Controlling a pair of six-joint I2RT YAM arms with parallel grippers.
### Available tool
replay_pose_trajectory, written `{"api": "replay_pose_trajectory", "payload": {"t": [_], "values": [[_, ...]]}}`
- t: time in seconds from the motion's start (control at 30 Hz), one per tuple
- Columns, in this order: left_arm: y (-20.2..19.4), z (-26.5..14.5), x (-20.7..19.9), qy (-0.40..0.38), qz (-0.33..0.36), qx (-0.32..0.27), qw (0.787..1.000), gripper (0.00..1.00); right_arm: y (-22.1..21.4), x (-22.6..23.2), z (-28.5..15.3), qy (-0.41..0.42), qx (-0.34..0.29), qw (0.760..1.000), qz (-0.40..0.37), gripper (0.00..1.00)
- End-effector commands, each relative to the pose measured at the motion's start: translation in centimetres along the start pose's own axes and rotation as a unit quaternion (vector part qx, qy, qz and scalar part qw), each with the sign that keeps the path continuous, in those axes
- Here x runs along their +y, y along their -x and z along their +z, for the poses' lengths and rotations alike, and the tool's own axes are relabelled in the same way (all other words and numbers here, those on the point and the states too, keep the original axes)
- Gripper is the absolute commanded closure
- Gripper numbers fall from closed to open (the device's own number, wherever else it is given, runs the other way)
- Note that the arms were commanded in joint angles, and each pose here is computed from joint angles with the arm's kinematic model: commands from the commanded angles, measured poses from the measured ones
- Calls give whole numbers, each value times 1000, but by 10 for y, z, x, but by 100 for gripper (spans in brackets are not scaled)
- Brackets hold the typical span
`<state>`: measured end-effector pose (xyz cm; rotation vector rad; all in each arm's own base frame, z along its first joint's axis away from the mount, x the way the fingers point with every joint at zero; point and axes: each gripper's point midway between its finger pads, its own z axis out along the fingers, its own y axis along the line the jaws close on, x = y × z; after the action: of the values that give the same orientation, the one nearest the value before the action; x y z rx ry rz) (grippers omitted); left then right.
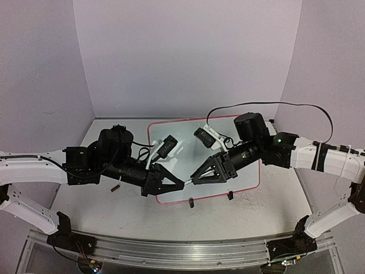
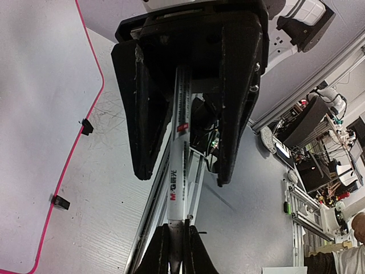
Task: Write a sentence on the whiteboard
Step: Pass from the left arm to the right
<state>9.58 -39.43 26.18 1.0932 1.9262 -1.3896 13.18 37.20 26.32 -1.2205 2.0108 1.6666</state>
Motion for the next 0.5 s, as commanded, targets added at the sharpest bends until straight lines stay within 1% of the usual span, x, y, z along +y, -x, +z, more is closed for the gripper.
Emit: {"api": "replay_pose_trajectory", "payload": {"t": [0.0,0.1,0.33,0.37,0.47], "values": [[23,-4,-13,-13,19,-28,999,100,10,14,1,26,-3,999,-31,63],[22,-3,-13,-15,17,-26,999,100,9,13,3,28,0,999,-31,70],[23,-1,-12,-14,17,-24,999,100,8,10,5,30,2,999,-27,80],[23,-1,-12,-13,16,-25,999,100,8,10,6,31,1,999,-26,80],[24,-1,-11,-11,17,-27,999,100,10,9,7,27,-4,999,-25,78]]}}
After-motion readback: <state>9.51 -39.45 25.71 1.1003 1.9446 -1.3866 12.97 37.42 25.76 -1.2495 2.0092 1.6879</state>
